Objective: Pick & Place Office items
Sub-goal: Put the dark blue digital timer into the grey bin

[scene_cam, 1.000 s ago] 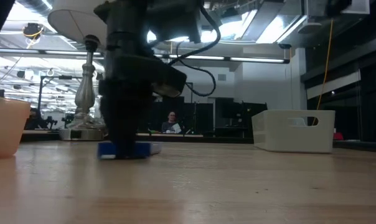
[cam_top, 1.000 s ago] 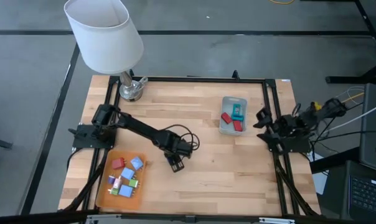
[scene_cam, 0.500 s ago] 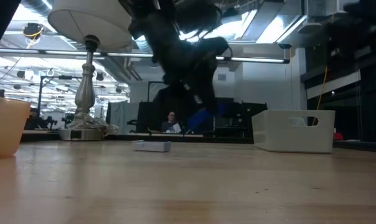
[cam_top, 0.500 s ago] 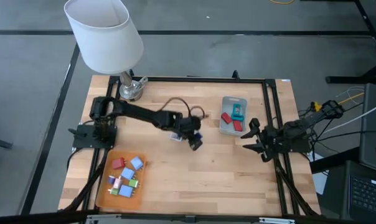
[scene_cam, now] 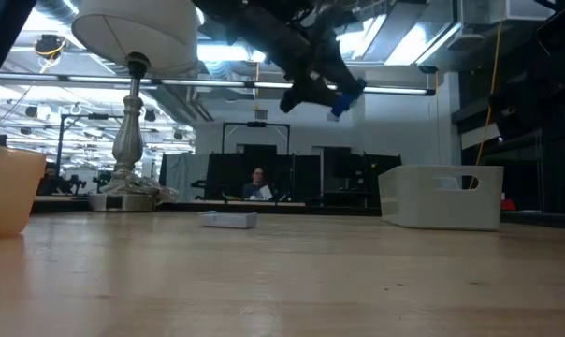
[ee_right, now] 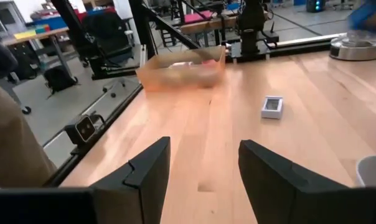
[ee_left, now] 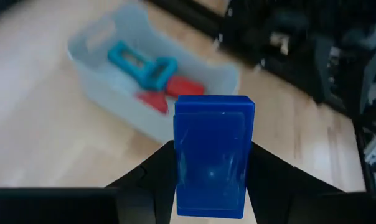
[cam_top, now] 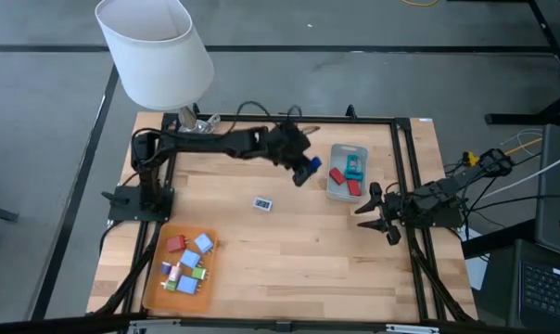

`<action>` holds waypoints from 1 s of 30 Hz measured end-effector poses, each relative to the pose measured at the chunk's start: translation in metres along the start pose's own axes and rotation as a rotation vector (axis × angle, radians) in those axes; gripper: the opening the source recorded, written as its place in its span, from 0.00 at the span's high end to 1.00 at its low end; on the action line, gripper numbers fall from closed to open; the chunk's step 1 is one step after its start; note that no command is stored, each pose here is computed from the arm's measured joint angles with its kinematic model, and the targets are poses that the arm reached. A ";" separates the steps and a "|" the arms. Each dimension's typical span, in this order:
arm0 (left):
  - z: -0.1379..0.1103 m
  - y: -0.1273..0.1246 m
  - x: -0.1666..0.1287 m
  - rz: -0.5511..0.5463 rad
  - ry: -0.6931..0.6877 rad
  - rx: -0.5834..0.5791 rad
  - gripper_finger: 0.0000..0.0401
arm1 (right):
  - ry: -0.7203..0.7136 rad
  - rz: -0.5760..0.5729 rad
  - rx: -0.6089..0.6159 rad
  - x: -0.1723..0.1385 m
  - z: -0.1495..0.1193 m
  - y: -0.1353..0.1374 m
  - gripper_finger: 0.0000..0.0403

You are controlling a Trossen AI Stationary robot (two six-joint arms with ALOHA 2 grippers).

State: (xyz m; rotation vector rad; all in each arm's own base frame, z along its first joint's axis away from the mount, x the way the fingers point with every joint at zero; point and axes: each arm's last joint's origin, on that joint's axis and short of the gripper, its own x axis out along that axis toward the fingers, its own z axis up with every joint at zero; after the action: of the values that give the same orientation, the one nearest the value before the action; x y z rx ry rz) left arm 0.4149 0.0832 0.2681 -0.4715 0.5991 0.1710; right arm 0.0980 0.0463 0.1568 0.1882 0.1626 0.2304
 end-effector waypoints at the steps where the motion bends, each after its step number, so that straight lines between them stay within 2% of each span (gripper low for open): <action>1: 0.006 0.004 -0.003 -0.002 -0.016 0.013 0.63 | 0.002 -0.002 -0.006 0.000 0.000 0.000 0.53; 6: 0.026 0.028 -0.013 -0.019 -0.056 0.090 0.63 | 0.019 -0.017 0.010 0.001 -0.002 0.000 0.53; 12: 0.035 0.057 -0.022 -0.101 -0.047 0.177 0.63 | 0.023 -0.012 0.087 0.002 -0.002 0.000 0.53; 18: 0.038 0.072 -0.026 -0.129 -0.052 0.225 0.63 | 0.074 0.013 0.131 0.004 -0.006 0.001 0.53; 22: 0.030 0.074 -0.008 -0.169 -0.011 0.229 0.63 | 0.123 0.021 0.190 0.006 -0.010 0.001 0.53; 26: 0.016 0.069 0.023 -0.212 0.039 0.231 0.63 | 0.139 -0.009 0.185 0.008 -0.012 0.000 0.53; 30: 0.020 0.061 0.056 -0.237 0.057 0.244 0.63 | 0.123 -0.038 0.191 0.008 -0.011 0.000 0.53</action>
State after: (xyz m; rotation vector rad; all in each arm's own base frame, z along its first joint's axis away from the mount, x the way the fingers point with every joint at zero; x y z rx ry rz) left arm 0.4532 0.1472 0.2274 -0.3078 0.6058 -0.1404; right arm 0.1036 0.0497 0.1447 0.3606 0.3109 0.1882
